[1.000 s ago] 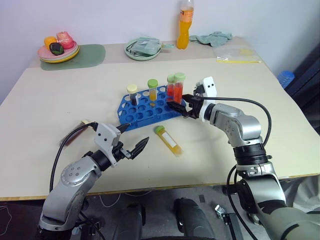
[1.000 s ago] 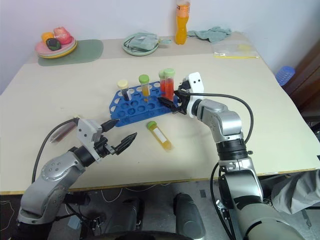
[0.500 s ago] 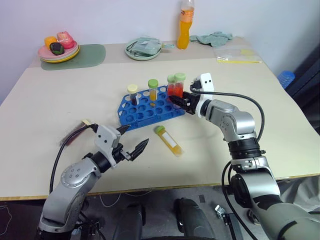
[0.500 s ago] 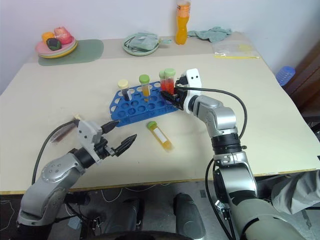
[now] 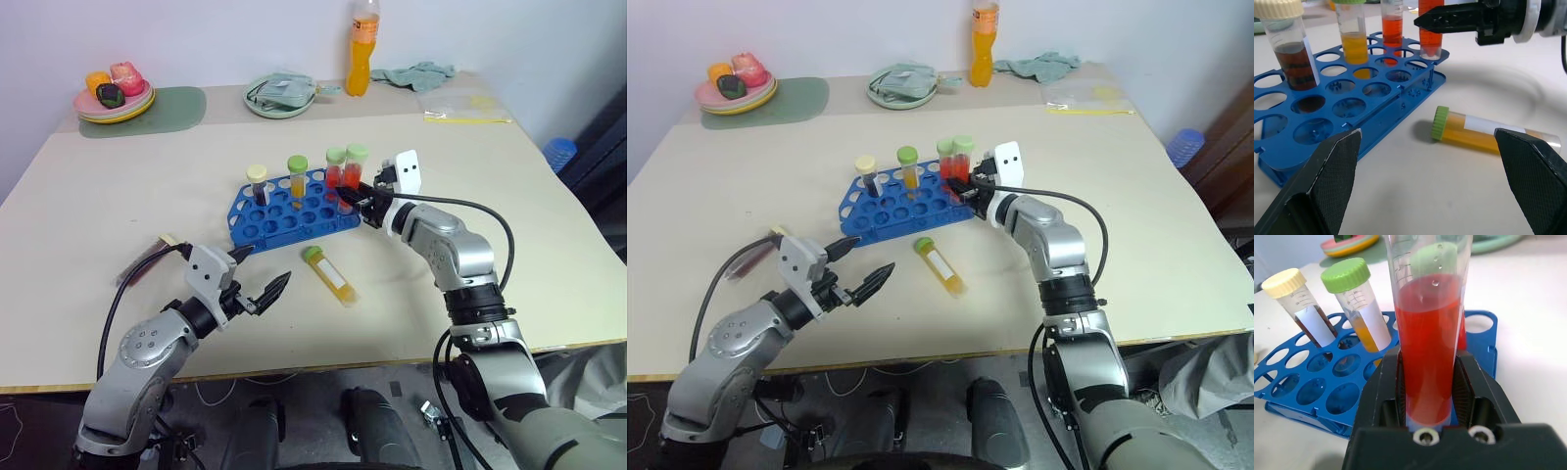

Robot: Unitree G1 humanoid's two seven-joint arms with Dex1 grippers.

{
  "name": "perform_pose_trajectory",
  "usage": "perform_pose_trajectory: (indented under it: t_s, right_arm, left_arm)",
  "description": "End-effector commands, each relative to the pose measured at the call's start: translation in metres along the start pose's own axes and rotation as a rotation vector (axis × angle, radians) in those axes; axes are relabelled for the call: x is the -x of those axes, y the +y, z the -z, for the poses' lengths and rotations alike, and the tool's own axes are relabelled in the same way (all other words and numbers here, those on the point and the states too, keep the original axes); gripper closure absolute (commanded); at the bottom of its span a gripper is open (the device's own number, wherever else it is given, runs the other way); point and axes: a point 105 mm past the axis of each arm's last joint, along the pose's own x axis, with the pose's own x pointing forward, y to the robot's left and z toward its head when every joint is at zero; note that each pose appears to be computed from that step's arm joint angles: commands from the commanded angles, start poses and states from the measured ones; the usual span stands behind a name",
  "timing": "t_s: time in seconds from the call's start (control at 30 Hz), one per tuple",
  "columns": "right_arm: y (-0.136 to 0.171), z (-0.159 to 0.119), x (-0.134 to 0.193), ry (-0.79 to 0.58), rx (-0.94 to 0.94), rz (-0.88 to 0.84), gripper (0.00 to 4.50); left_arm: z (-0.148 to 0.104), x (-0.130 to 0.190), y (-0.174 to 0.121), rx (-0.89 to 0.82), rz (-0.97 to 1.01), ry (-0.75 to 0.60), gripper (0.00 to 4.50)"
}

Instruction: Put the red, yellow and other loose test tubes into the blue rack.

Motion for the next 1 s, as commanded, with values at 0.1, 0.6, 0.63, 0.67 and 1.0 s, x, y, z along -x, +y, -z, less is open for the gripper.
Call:
perform_pose_trajectory:
  t_s: [0.1, 0.6, 0.63, 0.67, 1.0]
  right_arm:
    - [0.007, -0.011, 0.0, -0.112, 0.075, -0.001, 3.67]
    - [0.008, 0.001, -0.005, -0.122, 0.119, 0.003, 3.67]
    - [0.008, 0.001, -0.005, -0.124, 0.126, 0.006, 3.67]
    - [0.008, 0.002, -0.006, -0.123, 0.128, 0.008, 3.67]
    - [0.004, 0.011, -0.004, -0.102, 0.202, 0.019, 3.67]
  left_arm:
    - [-0.015, -0.001, -0.003, -0.04, 0.012, -0.05, 0.0]
    - [-0.018, -0.002, -0.002, -0.045, 0.012, -0.05, 0.0]
    - [-0.018, -0.002, -0.002, -0.045, 0.012, -0.05, 0.0]
    - [-0.018, -0.003, -0.002, -0.045, 0.012, -0.05, 0.0]
    - [-0.017, -0.002, -0.001, -0.046, 0.011, -0.051, 0.0]
